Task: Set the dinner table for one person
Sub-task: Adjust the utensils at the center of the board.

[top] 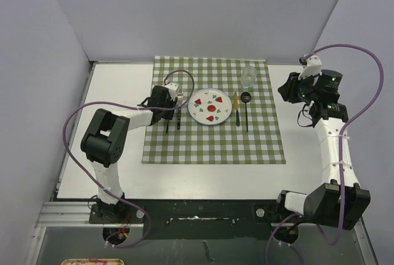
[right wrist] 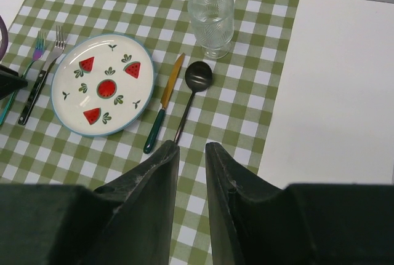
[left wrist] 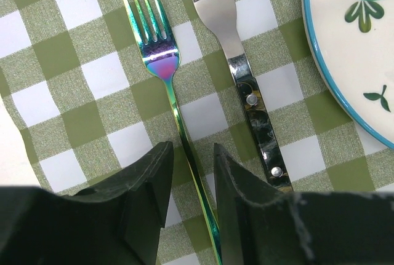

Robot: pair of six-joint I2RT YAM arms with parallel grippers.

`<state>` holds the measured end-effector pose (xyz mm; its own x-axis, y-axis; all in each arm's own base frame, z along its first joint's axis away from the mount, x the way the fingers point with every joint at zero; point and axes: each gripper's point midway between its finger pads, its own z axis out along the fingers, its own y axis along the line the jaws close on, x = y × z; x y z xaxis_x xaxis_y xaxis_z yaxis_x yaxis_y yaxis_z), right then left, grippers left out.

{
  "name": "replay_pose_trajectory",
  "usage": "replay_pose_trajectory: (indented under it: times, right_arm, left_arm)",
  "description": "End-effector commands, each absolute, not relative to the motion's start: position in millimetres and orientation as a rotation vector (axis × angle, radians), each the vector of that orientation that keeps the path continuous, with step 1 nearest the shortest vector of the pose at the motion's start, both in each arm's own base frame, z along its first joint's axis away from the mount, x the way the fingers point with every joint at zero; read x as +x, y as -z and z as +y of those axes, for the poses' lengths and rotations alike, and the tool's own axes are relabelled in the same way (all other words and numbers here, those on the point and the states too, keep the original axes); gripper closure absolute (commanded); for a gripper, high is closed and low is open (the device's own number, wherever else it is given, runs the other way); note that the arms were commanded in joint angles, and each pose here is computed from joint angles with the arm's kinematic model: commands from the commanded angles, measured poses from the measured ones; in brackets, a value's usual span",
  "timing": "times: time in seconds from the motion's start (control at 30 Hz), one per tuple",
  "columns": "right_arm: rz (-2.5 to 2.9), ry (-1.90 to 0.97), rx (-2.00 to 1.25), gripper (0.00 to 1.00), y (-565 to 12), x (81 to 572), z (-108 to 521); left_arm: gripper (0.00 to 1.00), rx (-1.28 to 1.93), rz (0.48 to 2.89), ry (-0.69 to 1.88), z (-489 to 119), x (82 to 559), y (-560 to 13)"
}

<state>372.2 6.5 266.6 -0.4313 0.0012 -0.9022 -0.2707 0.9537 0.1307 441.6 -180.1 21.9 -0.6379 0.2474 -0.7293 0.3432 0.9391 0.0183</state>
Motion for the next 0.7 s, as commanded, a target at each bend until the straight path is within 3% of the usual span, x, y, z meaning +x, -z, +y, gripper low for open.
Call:
replay_pose_trajectory:
  times: [0.0, 0.67]
  right_arm:
    - [1.954, -0.327, -0.202, 0.75, -277.6, 376.4, 7.9]
    - [1.952, -0.356, -0.198, 0.75, -281.1, 374.8, 9.1]
  left_arm:
    - [0.69, 0.392, 2.234, 0.188, -190.1, 459.4, -37.2]
    - [0.73, 0.399, 2.259, 0.185, -193.2, 459.5, -29.0]
